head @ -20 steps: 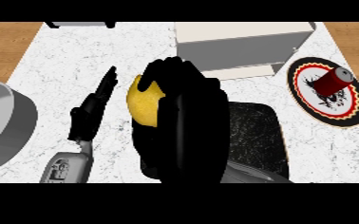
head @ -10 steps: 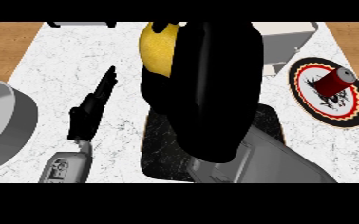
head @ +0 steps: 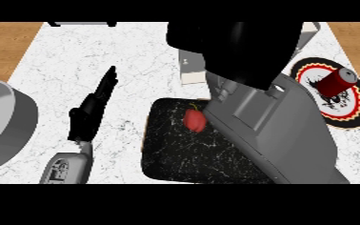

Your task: Pick the lemon from the tray and place it in the tiered shelf

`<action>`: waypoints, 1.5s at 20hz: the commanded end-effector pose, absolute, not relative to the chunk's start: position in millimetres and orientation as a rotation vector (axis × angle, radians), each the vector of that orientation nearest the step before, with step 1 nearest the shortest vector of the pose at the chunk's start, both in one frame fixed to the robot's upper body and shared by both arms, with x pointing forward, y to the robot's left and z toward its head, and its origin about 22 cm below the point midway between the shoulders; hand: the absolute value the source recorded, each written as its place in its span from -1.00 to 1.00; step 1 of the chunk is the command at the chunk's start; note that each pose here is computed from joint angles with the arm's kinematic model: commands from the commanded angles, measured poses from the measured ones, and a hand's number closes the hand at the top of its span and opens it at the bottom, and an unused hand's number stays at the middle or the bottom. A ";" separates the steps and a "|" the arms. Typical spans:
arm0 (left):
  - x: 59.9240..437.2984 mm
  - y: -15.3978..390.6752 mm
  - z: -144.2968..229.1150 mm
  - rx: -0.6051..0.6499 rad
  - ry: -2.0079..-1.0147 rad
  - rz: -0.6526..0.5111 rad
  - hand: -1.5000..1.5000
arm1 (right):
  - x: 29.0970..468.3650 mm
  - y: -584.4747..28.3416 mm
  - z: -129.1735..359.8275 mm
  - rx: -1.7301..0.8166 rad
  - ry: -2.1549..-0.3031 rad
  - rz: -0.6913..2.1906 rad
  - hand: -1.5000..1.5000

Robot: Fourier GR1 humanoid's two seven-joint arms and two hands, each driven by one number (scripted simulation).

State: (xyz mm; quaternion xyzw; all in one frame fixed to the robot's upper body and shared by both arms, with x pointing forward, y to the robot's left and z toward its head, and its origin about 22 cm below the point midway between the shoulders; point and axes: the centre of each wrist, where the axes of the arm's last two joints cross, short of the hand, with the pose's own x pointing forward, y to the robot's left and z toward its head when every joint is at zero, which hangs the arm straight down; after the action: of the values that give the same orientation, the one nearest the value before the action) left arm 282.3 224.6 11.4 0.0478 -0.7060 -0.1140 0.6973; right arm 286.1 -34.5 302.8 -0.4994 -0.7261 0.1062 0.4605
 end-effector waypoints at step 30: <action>286.7 225.1 29.2 0.079 -1.565 -0.261 0.00 | 418.6 -98.8 234.5 -1.204 -1.905 0.048 1.00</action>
State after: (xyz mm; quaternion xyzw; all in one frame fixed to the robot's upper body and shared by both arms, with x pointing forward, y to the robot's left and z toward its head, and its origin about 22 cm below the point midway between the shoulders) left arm 282.9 217.1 17.3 0.0414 -0.7065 -0.1180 0.6966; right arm 406.4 -94.3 244.0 -0.4854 -0.7570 0.0230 0.4367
